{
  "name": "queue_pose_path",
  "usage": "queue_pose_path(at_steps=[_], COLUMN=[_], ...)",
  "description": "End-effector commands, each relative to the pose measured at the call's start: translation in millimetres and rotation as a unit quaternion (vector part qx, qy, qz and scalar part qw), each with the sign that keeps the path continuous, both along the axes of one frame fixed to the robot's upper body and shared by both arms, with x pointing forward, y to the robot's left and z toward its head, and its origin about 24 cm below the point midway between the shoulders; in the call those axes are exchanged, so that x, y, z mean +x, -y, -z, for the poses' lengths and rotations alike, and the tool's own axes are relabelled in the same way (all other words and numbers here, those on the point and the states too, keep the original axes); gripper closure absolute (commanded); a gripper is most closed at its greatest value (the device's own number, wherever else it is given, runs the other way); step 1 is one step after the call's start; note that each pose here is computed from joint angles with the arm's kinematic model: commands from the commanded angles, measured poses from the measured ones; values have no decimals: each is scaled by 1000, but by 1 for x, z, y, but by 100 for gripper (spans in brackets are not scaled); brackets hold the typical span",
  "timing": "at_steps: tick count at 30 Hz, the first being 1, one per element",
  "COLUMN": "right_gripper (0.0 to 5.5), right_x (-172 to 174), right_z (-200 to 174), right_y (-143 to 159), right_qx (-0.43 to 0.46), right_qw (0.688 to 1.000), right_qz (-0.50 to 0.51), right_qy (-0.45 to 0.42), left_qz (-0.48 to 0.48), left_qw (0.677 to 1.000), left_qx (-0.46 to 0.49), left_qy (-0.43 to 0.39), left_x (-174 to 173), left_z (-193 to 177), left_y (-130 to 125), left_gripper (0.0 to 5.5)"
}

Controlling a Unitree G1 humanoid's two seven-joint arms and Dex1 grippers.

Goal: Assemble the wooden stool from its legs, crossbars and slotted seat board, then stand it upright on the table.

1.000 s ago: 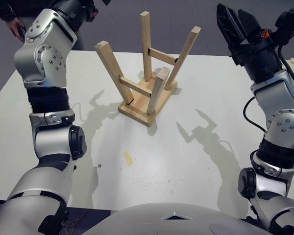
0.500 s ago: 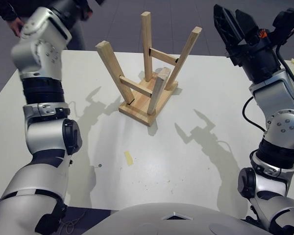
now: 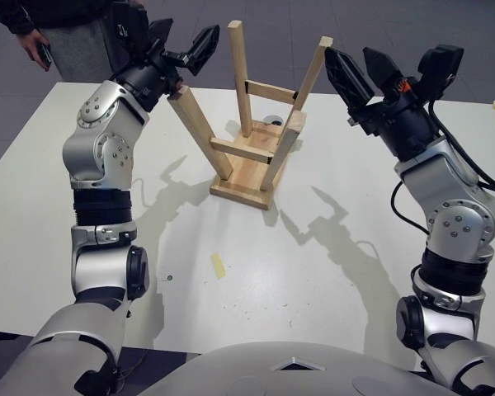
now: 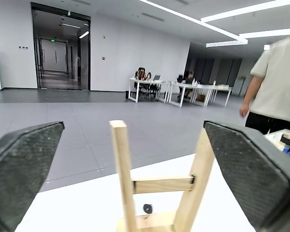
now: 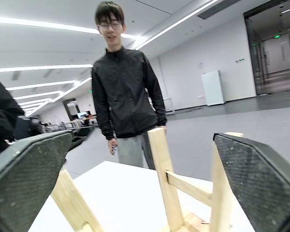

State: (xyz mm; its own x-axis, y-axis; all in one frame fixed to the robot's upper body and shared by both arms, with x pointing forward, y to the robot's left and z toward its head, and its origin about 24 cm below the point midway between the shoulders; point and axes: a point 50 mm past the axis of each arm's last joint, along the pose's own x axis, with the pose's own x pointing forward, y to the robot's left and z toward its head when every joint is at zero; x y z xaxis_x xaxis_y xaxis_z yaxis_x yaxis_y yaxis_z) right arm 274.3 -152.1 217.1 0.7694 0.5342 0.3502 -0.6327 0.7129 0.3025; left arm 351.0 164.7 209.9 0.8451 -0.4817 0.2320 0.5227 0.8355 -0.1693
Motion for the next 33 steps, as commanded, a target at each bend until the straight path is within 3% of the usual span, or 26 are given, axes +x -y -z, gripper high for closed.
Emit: queue_pose_path(at_steps=[1,5,8,10,13,18,21,24,28,33], right_gripper=[10,10,10,10,10,10,10,10,10,10], right_x=[3,15,9,-13,-41,-44,-35,-26,-21,-19], right_z=[-3,34,61,70,63,58,74,83,82,82], right_y=[0,8,-9,-30,-32,-5,8,15,23,25], right_qx=[-14,-104,-170,-201,-182,-193,-211,-213,-205,-204], right_qw=[1000,985,977,972,961,956,956,960,965,966], right_qz=[19,101,53,-63,-188,-201,-163,-122,-97,-88], right_qy=[-2,-90,-119,-108,-85,-88,-120,-134,-134,-133], left_qz=[-21,-84,-162,-255,-335,-366,-285,-88,97,167], left_qw=[995,990,980,964,938,923,948,973,944,928], left_qx=[-62,-114,-112,-73,-22,29,84,182,284,298], left_qy=[-76,4,24,-30,-89,-114,-117,-114,-139,-150], left_x=[-7,-14,-19,-12,-16,-34,-45,-64,-99,-118], left_z=[14,-39,-51,-23,18,44,55,66,77,90], left_y=[3,-33,-64,-93,-132,-166,-160,-117,-71,-39], left_gripper=[13,13,13,13,13,13,13,13,13,13])
